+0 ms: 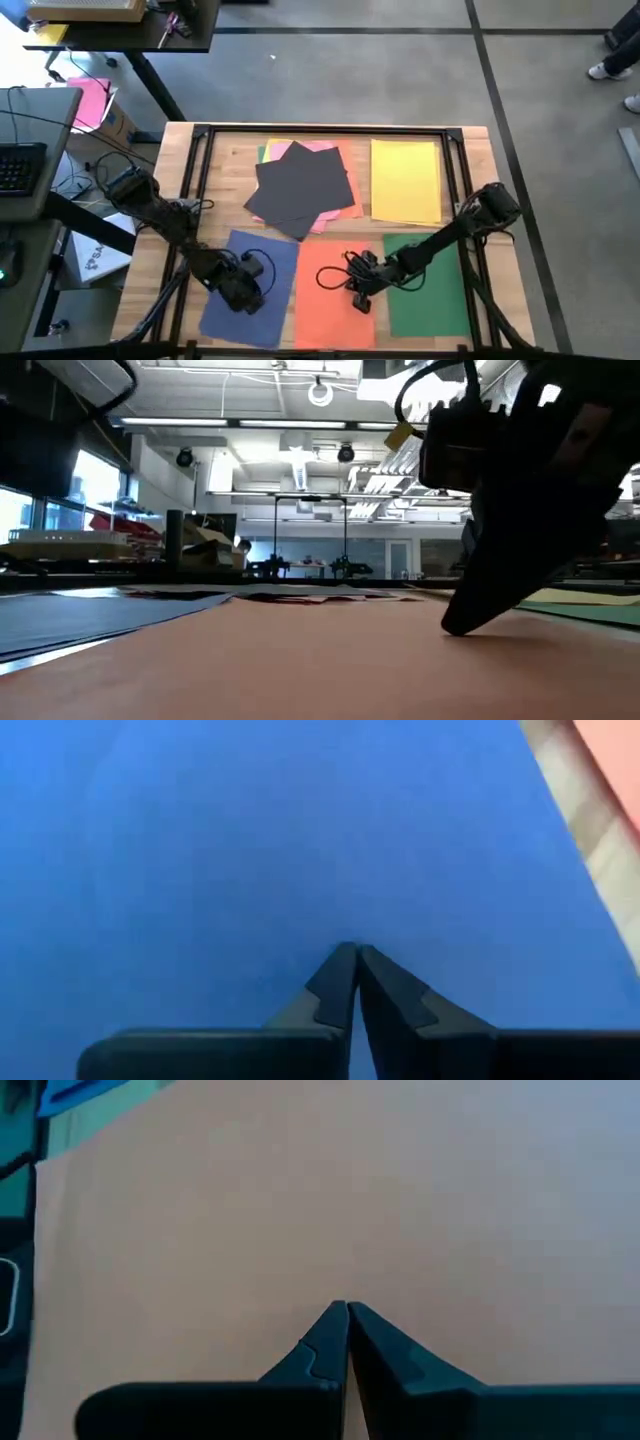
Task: Organize paper
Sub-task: Stack the orange paper on top of the orange paper
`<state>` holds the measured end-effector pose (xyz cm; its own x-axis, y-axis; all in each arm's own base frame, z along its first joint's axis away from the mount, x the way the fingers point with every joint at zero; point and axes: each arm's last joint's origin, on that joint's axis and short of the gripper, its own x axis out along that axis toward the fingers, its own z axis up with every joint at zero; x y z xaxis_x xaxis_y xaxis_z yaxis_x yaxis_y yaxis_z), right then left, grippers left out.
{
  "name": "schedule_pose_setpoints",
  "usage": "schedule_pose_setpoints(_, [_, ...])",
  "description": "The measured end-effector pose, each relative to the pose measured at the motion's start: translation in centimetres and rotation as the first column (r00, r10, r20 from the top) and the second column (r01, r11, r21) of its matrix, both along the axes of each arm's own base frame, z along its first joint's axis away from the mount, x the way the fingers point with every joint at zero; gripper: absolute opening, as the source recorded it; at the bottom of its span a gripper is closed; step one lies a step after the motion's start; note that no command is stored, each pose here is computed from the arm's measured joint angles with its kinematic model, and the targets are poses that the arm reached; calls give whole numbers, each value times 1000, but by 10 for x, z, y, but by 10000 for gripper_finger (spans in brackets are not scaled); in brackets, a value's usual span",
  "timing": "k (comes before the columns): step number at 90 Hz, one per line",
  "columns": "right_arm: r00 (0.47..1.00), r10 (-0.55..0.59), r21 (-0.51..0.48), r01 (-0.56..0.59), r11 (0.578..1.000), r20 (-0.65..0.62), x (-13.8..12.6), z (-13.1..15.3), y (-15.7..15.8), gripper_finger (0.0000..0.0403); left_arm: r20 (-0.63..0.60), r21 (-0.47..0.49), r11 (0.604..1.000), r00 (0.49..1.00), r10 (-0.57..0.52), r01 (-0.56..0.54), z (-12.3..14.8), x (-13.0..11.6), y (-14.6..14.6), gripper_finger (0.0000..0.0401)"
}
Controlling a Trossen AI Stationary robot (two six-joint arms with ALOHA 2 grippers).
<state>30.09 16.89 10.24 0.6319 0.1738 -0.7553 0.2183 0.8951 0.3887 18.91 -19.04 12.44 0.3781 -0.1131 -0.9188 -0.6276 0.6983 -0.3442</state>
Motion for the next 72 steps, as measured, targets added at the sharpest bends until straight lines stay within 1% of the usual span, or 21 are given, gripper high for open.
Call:
schedule_pose_setpoints(17, [1000,-13,-23,14,1000,8,-1,0,1,0,-8,-4,996,996,90,-90,-1,-13,-8,1])
schedule_pose_setpoints(26, [1000,-18,-32,18,999,11,-1,0,0,0,12,21,997,997,74,-74,-1,-17,-10,0])
schedule_pose_setpoints(36, [1000,-7,-47,8,999,26,0,0,0,0,19,28,998,998,64,-64,-1,-17,-10,0])
schedule_pose_setpoints(56, [996,-13,-19,15,1000,89,4,5,2,0,50,58,998,998,35,-38,4,-18,-7,0])
schedule_pose_setpoints(72, [992,-11,-23,14,1000,125,4,15,2,0,73,44,998,997,34,-37,15,-20,-4,0])
